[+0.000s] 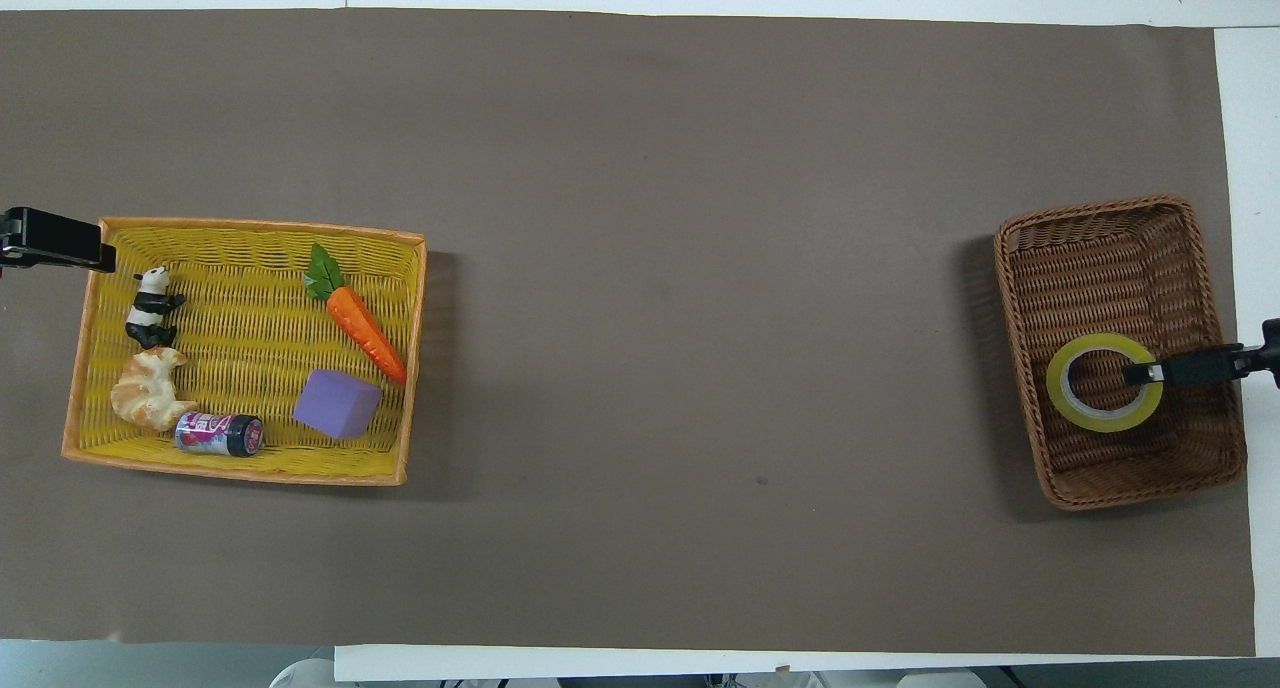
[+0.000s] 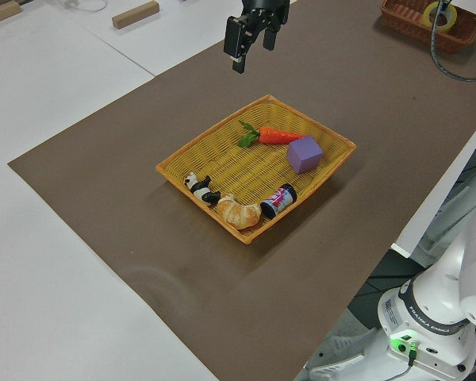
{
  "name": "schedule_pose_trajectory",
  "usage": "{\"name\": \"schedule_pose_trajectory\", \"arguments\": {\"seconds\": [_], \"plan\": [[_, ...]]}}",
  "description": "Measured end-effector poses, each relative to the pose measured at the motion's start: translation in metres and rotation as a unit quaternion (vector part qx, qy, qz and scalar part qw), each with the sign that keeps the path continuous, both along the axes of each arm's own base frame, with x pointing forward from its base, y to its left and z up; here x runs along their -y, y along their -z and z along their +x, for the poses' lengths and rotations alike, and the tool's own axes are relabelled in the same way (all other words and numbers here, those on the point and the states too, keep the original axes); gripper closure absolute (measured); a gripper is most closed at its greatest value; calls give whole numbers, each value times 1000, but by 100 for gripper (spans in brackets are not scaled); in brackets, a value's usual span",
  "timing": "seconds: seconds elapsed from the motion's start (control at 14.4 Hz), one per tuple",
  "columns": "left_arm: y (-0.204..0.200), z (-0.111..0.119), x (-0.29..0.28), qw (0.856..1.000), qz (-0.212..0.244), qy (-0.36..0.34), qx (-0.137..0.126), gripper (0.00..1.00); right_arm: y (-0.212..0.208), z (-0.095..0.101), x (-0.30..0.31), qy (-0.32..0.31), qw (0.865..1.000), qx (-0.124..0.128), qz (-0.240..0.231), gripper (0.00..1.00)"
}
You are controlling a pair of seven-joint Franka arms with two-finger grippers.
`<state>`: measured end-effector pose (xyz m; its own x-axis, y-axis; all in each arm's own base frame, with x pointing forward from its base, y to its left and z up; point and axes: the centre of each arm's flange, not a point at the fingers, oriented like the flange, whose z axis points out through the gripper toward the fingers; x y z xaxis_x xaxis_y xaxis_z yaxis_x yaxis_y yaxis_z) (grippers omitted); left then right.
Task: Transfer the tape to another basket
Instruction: 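Lower the tape into the wicker basket and open the right gripper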
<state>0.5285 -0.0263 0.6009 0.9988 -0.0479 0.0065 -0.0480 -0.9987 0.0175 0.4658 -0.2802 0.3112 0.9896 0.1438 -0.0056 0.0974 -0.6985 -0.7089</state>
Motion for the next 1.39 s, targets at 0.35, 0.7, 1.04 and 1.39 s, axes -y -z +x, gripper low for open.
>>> {"name": "schedule_pose_trajectory", "arguments": {"seconds": [0.35,0.7,1.04,1.39], "plan": [[0,0,-17,1000,0,-15,0,0,1,4,-5,-4,1000,3,-3,21],[0,0,-13,1000,0,-12,0,0,-1,7,-6,-5,1000,8,-9,0],[2,-2,-9,1000,1,-8,-11,0,-18,20,-7,-16,999,26,-24,0],[1,-3,3,1000,1,2,-11,0,-76,49,-39,-89,990,52,-95,0]]}}
